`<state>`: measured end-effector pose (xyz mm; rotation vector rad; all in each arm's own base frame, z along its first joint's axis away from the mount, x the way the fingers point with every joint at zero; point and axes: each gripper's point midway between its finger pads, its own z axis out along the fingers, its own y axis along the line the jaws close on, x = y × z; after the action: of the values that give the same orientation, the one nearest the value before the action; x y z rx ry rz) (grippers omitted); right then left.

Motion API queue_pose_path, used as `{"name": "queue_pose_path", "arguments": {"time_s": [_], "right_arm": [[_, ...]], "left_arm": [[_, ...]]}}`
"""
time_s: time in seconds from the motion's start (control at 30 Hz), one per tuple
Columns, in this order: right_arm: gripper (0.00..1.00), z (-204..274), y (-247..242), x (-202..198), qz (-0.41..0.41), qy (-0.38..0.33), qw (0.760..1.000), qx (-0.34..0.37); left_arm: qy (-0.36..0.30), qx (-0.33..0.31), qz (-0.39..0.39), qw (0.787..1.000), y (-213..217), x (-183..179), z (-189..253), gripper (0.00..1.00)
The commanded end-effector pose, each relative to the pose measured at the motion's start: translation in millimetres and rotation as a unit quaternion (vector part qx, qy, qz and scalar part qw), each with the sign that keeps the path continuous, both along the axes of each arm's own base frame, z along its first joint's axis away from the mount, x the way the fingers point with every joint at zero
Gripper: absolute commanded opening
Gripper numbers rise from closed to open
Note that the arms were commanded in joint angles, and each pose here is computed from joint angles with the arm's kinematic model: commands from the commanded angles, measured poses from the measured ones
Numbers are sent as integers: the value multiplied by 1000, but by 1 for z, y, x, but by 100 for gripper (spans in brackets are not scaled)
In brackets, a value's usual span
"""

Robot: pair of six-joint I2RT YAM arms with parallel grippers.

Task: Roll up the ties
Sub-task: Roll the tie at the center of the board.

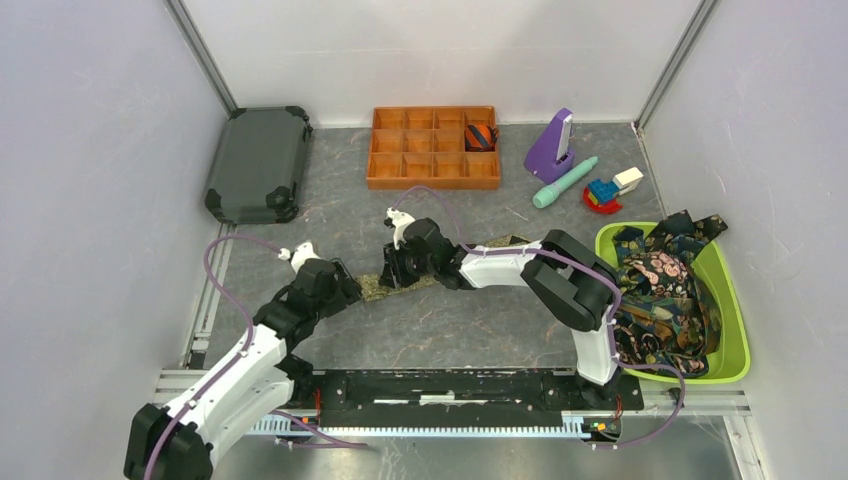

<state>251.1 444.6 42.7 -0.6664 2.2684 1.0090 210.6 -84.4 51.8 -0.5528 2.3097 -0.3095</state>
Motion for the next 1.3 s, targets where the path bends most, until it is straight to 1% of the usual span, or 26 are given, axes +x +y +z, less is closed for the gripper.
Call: {"name": "queue_pose_path", "arguments": {"time_s": [0.0, 0.27, 0.4, 0.73, 0.8, 0.87, 1.27], "right_arm": [[29, 5, 9, 10, -6, -18, 1000, 6], [28, -9, 5, 13, 0, -17, 1000, 2], [28, -13, 0, 16, 0, -18, 1000, 2], [27, -25, -9, 15, 3, -10, 1000, 0], [28, -26, -10, 15, 4, -10, 1000, 0], [27, -28, -10, 15, 5, -8, 1000, 0], [27, -31, -7, 16, 8, -5, 1000, 2]], "left_arm": [[-30, -14, -13, 999, -5, 9, 6, 77], [-55, -44, -23, 997, -14, 17, 4, 74], [-53, -52, -24, 997, -16, 20, 0, 74], [-61, -107, -26, 992, -24, 28, -7, 70], [-75, -121, -28, 989, -27, 33, -3, 69], [-75, -134, -37, 987, -31, 33, -4, 69], [-76, -154, -45, 984, -37, 37, -13, 59]]}}
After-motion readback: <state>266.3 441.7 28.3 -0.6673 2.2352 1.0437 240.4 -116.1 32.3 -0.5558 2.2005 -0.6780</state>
